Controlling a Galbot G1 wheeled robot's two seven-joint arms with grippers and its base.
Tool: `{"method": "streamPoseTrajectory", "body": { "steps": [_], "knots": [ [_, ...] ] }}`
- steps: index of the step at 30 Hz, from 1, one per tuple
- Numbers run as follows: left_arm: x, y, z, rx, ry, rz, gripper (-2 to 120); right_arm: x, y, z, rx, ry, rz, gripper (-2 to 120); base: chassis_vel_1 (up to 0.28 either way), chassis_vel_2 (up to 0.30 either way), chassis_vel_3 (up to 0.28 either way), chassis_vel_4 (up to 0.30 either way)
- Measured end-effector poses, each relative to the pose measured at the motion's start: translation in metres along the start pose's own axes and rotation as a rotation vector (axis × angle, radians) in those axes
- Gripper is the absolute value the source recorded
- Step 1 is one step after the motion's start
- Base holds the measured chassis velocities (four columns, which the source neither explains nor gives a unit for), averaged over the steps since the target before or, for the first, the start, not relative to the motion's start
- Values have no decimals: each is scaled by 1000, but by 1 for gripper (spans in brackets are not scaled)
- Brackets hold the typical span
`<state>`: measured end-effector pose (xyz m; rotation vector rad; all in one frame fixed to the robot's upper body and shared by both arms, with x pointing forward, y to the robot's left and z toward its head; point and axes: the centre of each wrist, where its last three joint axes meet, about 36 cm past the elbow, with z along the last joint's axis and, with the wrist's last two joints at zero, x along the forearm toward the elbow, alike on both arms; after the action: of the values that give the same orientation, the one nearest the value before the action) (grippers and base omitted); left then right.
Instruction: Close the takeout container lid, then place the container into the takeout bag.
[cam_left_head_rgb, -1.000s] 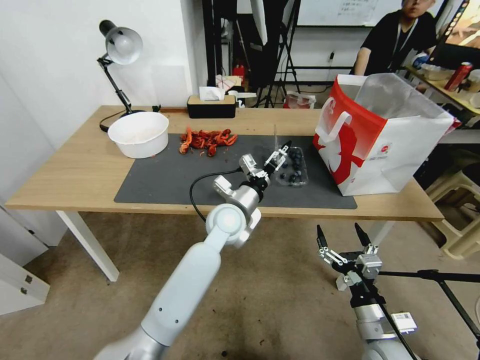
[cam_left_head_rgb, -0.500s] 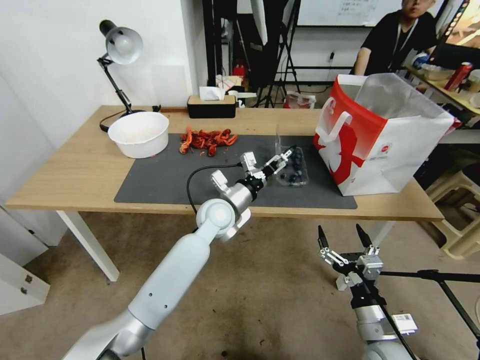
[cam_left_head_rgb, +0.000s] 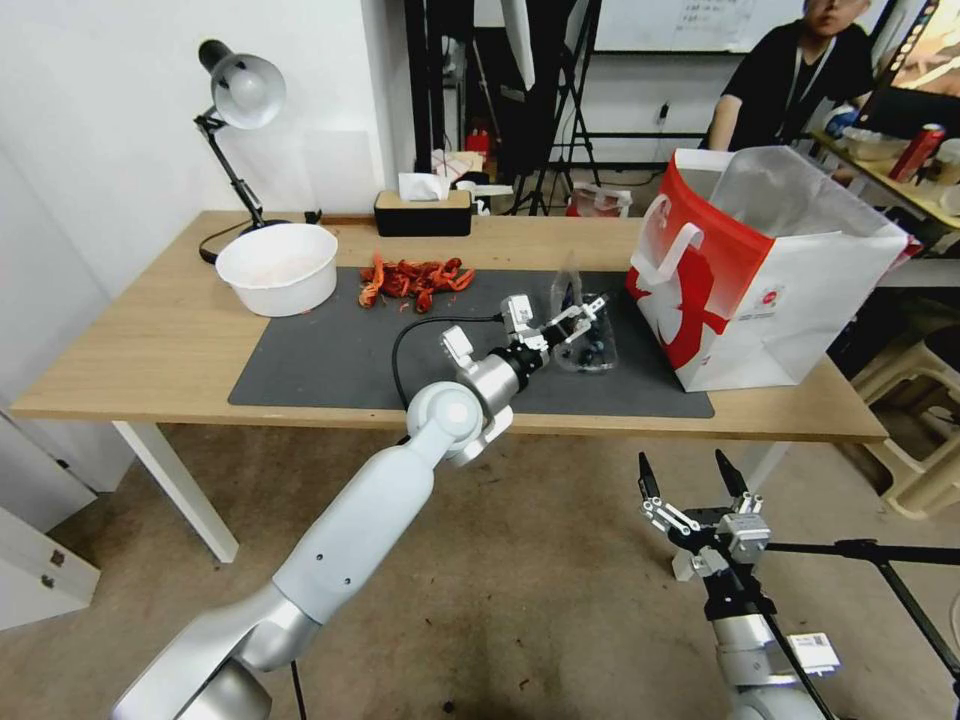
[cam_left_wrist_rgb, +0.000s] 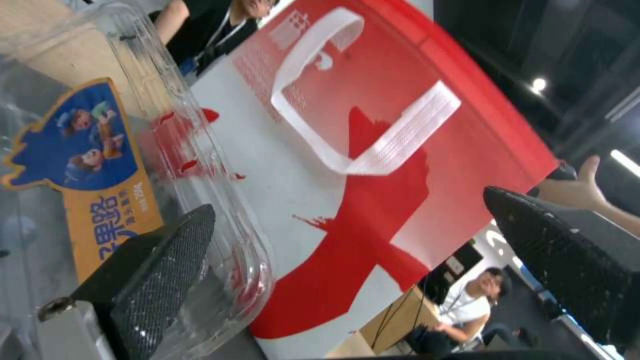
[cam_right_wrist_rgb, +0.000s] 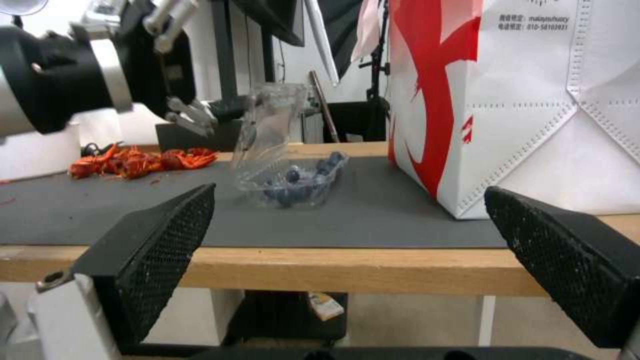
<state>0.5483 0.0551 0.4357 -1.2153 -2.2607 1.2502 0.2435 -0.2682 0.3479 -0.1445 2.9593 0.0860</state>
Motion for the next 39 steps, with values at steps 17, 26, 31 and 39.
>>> {"method": "streamPoseTrajectory", "body": {
  "steps": [17, 26, 31, 39],
  "knots": [
    [-31, 3, 2, -87, 100, -104, 99, -3, 1, -3, -5, -9, -6, 100, 0, 0, 0, 0],
    [-37, 4, 0, -121, 146, -203, 78, -4, 2, -2, -6, -12, -7, 100, 0, 0, 0, 0],
    [-40, 1, -2, -136, 170, -249, 58, -4, 2, -2, -5, -11, -8, 100, 0, 0, 0, 0],
    [-44, -5, -4, -210, 219, -290, 29, -6, 2, -5, -7, -16, -13, 100, 0, 0, 0, 0]
  ]
}}
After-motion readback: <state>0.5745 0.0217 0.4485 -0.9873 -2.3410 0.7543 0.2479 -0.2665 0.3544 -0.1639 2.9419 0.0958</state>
